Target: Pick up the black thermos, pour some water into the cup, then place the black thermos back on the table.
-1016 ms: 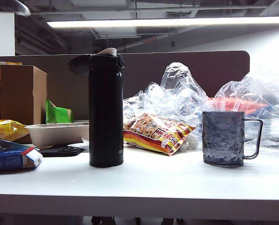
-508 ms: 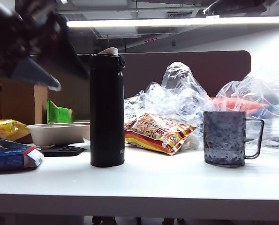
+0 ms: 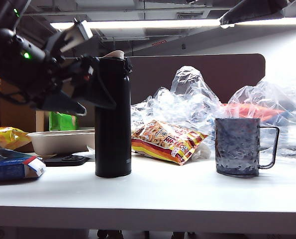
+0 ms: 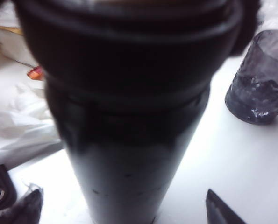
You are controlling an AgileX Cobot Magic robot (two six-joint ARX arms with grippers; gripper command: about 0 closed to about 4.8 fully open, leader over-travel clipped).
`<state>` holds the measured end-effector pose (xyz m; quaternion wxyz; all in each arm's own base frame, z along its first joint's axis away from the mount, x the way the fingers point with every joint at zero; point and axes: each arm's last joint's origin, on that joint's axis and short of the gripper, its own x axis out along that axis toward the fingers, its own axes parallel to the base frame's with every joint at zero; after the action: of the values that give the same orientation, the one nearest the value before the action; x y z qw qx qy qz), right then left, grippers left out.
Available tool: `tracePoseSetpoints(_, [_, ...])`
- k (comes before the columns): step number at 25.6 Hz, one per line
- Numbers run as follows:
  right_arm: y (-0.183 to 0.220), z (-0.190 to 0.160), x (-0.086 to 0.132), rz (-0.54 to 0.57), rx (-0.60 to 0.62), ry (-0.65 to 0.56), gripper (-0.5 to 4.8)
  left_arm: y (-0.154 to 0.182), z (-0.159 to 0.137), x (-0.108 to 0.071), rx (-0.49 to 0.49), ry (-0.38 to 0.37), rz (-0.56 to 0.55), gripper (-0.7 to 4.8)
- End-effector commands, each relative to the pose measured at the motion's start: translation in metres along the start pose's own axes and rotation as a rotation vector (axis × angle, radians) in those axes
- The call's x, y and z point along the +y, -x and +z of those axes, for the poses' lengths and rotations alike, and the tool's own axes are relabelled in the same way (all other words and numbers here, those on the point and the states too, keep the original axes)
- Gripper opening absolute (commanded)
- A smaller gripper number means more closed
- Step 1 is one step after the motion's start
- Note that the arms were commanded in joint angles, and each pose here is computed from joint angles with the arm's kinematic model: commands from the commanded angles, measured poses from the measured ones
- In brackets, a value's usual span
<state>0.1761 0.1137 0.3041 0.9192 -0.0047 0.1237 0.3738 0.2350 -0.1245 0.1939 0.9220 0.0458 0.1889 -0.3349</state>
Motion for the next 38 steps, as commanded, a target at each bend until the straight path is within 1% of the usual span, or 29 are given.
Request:
tracePoseSetpoints(1, [0.001, 0.003, 0.0, 0.0, -0.02, 0.001, 4.79, -0.006, 0.003, 0.001, -0.054, -0.008, -0.007, 4.79])
tracePoseSetpoints(10, [0.001, 0.003, 0.0, 0.004, -0.018, 0.001, 4.79, -0.022, 0.001, 0.004, -0.157, -0.03, -0.003, 4.79])
tracePoseSetpoints(13, [0.001, 0.002, 0.0, 0.003, -0.008, -0.002, 4.79, -0.027, -0.002, 0.005, -0.163, -0.033, -0.022, 4.79])
tracePoseSetpoints(15, [0.001, 0.0, 0.0, 0.003, 0.006, -0.005, 4.79, -0.031, -0.005, 0.004, -0.165, -0.022, -0.05, 4.79])
tracePoseSetpoints(18, [0.001, -0.002, 0.0, 0.002, 0.032, -0.011, 4.79, -0.035, -0.007, 0.003, -0.181, 0.017, -0.075, 4.79])
tracePoseSetpoints(19, [0.001, -0.004, 0.0, 0.002, 0.048, -0.015, 4.79, -0.037, -0.007, 0.003, -0.205, 0.027, -0.086, 4.79])
tracePoseSetpoints(21, [0.001, -0.005, 0.0, 0.001, 0.064, -0.019, 4.79, -0.039, -0.004, 0.004, -0.245, 0.017, -0.085, 4.79])
tracePoseSetpoints(26, [0.001, -0.004, 0.0, 0.001, 0.053, -0.016, 4.79, -0.04, -0.005, 0.004, -0.245, 0.019, -0.075, 4.79])
tracePoseSetpoints(33, [0.001, -0.004, 0.0, 0.006, 0.054, -0.017, 4.79, -0.05, -0.012, 0.006, -0.22, 0.025, -0.073, 4.79])
tracePoseSetpoints(34, [0.001, -0.004, 0.0, 0.006, 0.054, -0.017, 4.79, -0.051, -0.011, 0.006, -0.223, 0.024, -0.073, 4.79])
tracePoseSetpoints(36, [0.001, -0.005, 0.0, 0.006, 0.059, -0.018, 4.79, -0.05, -0.006, 0.006, -0.266, 0.013, -0.075, 4.79])
tracePoseSetpoints(37, [0.001, -0.005, 0.0, 0.006, 0.062, -0.019, 4.79, -0.05, -0.004, 0.006, -0.28, 0.009, -0.075, 3.99])
tracePoseSetpoints(38, [0.001, -0.005, 0.0, 0.006, 0.062, -0.019, 4.79, -0.05, -0.004, 0.006, -0.284, 0.008, -0.075, 3.06])
